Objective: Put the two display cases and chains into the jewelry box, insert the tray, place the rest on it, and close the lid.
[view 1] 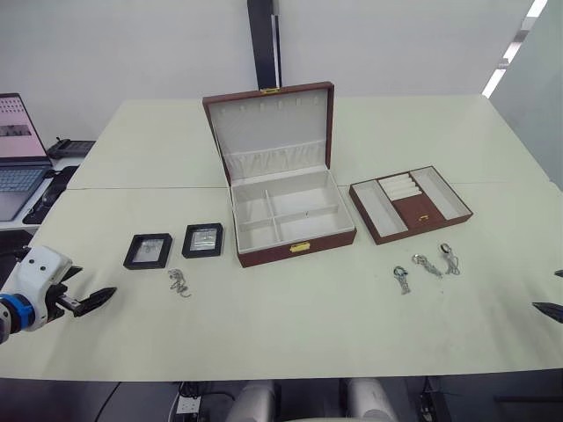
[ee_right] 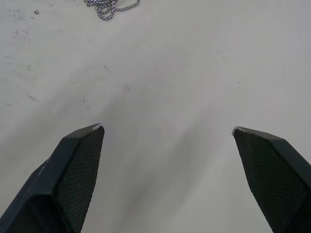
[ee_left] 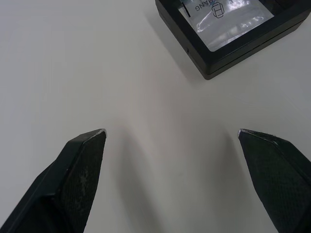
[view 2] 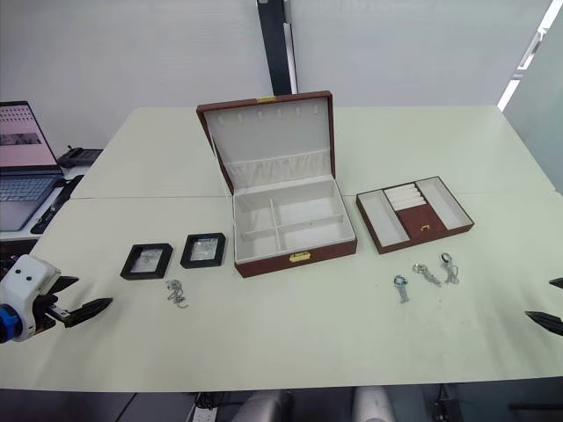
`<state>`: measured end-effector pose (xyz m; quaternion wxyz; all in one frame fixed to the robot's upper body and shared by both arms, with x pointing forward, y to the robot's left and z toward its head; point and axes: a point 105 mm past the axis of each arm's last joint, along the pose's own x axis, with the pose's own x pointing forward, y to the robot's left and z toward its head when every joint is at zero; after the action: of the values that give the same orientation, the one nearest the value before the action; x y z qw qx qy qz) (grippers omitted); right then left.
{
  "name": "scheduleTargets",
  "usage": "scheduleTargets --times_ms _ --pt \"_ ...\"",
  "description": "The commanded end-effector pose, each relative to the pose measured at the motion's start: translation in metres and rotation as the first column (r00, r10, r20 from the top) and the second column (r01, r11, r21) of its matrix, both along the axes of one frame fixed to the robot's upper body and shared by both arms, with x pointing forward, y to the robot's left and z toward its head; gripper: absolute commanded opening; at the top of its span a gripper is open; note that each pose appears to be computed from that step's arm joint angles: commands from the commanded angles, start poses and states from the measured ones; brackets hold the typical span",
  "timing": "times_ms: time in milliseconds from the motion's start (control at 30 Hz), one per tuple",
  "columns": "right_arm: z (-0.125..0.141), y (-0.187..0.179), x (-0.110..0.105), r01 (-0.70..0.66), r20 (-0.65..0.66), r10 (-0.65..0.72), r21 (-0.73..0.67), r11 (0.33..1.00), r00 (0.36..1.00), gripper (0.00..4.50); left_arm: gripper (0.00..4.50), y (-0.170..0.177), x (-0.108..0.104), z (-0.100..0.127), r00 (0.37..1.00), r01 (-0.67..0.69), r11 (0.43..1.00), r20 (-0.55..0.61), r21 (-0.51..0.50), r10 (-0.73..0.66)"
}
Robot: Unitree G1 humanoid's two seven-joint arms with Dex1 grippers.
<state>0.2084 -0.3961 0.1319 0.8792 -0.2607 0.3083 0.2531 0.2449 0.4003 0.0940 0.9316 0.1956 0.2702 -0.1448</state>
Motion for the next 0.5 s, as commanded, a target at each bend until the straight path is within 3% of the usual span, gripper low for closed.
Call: scheduleTargets --times_ms 33,500 --pt "0.014 -0.003 0.003 -0.003 0.050 0.005 -0.029 1.000 0.999 4.48 4.50 0.004 -0.001 0.009 1.000 0.004 1.000 0.003 0.009 -0.004" --pt "0.018 -0.005 0.011 0.002 0.106 0.002 -0.039 0.999 0.994 4.48 4.50 0.018 -0.019 0.000 0.999 -0.020 0.999 -0.027 -0.049 0.019"
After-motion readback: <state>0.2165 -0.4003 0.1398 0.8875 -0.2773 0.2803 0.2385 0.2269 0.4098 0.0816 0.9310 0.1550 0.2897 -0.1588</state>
